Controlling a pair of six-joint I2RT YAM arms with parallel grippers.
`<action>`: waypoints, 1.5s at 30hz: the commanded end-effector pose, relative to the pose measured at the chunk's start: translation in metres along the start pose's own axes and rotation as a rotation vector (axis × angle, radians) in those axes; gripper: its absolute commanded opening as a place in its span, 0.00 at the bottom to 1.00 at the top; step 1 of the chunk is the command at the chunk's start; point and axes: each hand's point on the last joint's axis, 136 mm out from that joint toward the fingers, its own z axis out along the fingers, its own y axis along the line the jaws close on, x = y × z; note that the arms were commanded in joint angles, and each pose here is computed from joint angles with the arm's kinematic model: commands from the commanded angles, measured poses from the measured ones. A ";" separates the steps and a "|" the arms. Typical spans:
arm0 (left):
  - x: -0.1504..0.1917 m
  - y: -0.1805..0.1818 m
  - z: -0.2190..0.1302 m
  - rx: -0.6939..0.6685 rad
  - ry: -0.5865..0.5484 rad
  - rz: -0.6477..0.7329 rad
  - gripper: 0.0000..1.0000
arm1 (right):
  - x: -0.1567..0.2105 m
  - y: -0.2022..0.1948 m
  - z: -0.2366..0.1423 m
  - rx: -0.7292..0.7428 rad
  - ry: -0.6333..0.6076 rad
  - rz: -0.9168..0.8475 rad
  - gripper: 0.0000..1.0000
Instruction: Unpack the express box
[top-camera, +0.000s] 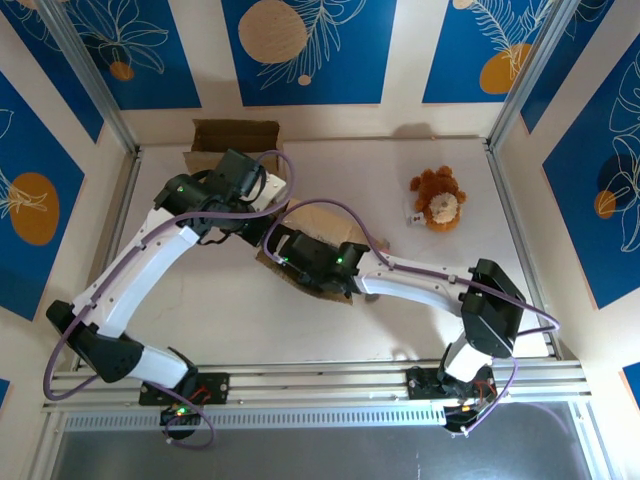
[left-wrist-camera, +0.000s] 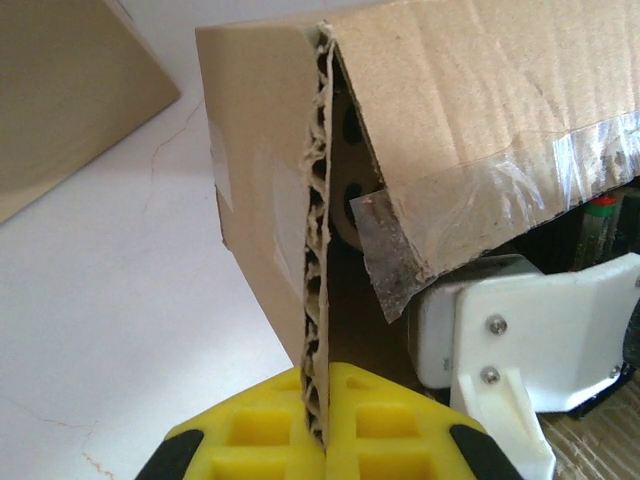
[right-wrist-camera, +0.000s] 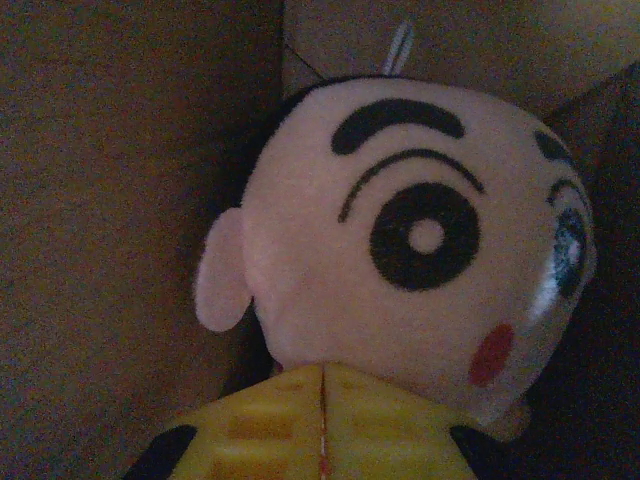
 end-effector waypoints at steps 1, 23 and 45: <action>0.010 -0.011 -0.008 0.062 0.016 -0.007 0.00 | 0.012 -0.007 0.007 0.058 0.068 0.070 0.20; 0.020 -0.024 0.008 0.138 0.064 -0.043 0.00 | -0.015 -0.006 0.079 0.090 0.103 0.271 0.56; 0.032 0.000 0.023 0.004 0.146 -0.094 0.00 | -0.040 -0.001 0.025 -0.100 -0.033 0.297 0.00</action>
